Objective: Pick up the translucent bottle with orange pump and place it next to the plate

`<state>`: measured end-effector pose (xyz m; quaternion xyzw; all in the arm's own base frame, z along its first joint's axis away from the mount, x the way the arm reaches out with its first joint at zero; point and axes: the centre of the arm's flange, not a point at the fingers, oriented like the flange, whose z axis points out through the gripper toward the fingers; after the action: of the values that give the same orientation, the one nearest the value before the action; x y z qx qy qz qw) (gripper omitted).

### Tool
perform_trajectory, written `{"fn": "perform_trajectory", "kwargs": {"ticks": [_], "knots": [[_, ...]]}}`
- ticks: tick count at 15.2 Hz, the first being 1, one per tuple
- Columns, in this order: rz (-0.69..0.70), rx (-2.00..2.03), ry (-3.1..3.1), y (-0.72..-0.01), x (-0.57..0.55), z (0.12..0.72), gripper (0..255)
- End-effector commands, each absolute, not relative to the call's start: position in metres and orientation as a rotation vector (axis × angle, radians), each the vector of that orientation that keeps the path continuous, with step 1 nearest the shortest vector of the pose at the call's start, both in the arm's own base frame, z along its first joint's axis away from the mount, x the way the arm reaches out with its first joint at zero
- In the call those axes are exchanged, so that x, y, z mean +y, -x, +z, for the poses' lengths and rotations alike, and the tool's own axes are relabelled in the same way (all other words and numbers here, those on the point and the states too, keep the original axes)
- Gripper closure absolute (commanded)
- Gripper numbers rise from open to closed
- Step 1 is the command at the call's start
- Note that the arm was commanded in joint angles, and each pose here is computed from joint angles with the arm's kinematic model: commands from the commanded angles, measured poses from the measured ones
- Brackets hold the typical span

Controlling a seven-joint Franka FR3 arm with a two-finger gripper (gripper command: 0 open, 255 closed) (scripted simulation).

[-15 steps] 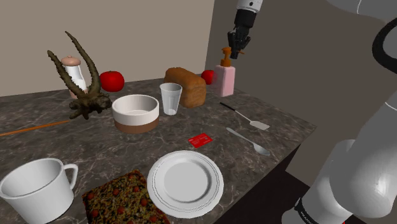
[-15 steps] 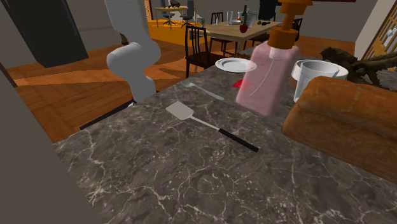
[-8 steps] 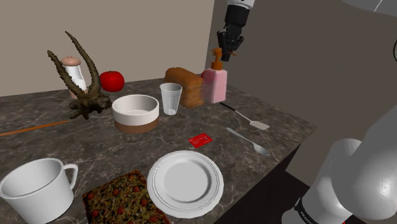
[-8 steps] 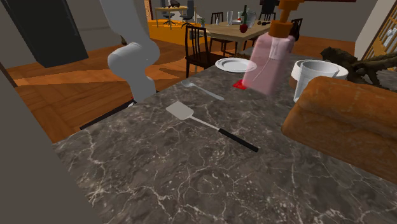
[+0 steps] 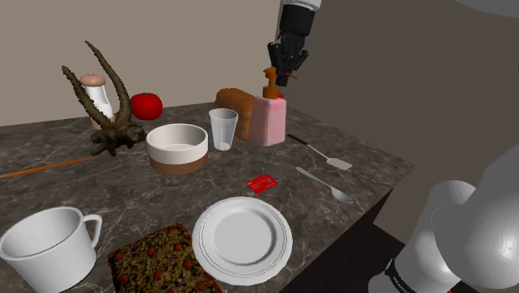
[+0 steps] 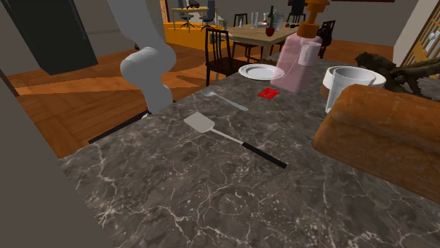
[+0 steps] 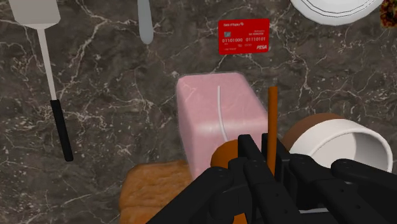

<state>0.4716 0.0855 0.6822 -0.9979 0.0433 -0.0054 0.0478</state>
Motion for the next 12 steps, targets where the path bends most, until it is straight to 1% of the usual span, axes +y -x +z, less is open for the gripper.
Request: {"fn": "perform_trajectory", "kwargs": {"ticks": [1, 12], "knots": [[-0.017, 0.133, 3.043, -0.47, 0.088, 0.673, 255], [-0.017, 0.133, 3.043, -0.47, 0.088, 0.611, 255]]}}
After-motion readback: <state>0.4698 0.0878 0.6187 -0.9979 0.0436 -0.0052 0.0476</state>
